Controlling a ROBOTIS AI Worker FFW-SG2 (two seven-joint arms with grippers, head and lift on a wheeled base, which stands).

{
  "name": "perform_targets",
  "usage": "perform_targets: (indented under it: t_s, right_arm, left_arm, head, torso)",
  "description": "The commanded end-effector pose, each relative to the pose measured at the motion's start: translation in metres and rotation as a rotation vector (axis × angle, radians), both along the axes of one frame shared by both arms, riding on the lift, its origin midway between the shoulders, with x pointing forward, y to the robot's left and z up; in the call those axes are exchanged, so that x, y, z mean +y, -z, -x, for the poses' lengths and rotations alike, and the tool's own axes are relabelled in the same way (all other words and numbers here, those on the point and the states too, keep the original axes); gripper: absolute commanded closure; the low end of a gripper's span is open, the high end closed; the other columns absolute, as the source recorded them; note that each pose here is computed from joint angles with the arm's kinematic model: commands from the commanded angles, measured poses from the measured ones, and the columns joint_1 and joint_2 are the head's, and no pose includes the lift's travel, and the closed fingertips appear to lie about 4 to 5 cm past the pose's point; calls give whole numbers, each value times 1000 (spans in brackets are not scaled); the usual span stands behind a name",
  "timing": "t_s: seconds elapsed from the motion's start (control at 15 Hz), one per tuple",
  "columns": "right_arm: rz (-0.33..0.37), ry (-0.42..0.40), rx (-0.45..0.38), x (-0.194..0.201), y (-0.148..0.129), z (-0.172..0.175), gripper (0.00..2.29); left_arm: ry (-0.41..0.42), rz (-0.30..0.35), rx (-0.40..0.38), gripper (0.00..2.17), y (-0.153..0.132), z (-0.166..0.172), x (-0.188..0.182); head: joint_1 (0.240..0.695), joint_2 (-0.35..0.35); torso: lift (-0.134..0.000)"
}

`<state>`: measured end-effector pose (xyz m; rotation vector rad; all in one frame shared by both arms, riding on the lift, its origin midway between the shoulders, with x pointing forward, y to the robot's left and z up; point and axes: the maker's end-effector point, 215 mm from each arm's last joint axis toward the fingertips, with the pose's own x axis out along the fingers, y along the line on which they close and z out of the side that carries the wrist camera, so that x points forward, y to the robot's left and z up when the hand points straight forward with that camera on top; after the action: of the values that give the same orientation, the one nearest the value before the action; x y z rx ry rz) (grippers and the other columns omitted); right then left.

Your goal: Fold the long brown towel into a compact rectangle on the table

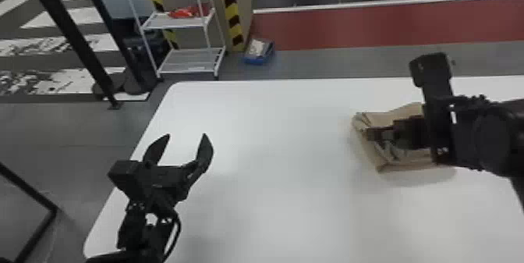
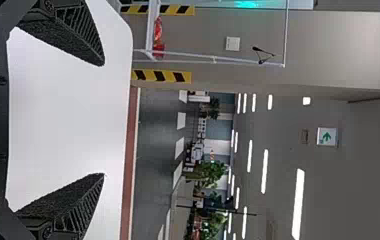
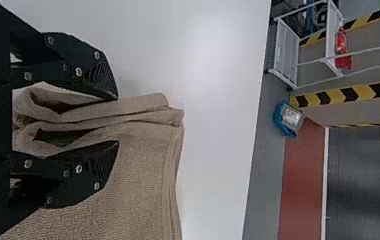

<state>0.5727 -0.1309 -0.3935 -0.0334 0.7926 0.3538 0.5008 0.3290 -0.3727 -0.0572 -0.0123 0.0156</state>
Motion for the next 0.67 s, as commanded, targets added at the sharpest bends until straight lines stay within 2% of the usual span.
perform_targets:
  t_s: [0.0, 0.13, 0.2, 0.27, 0.33, 0.4, 0.47, 0.6]
  right_arm:
    - [-27, 4, -41, 2, -4, -5, 53]
    - [-34, 24, -36, -8, -1, -5, 76]
    - [-38, 38, -38, -14, -3, -7, 184]
    - [-39, 50, -44, -20, -5, -10, 444]
    - [-38, 58, -52, -25, -9, -14, 937]
    - [-28, 65, -41, -28, -4, -15, 1649]
    - [-15, 68, -40, -30, -2, -18, 2101]
    - [16, 72, -26, -34, 12, -25, 2162]
  left_arm:
    - [0, 3, 1, 87, 1, 1, -1]
    - [-1, 2, 1, 87, 1, 1, 0]
    - [-1, 2, 3, 87, 1, 2, 0]
    - [-1, 2, 4, 87, 2, 2, 0]
    - [0, 3, 4, 87, 2, 1, -1]
    - [2, 3, 3, 87, 2, 1, -2]
    - [3, 4, 1, 87, 1, 0, -3]
    - [6, 3, -2, 87, -1, -1, -5]
  head:
    - [695, 198]
    - [695, 202]
    - [695, 200]
    - [695, 197]
    - [695, 193]
    - [695, 188]
    - [695, 178]
    - [695, 168]
  torso:
    - [-123]
    - [-123]
    - [-123]
    - [-123]
    - [-123]
    - [-123]
    - [-123]
    - [-123]
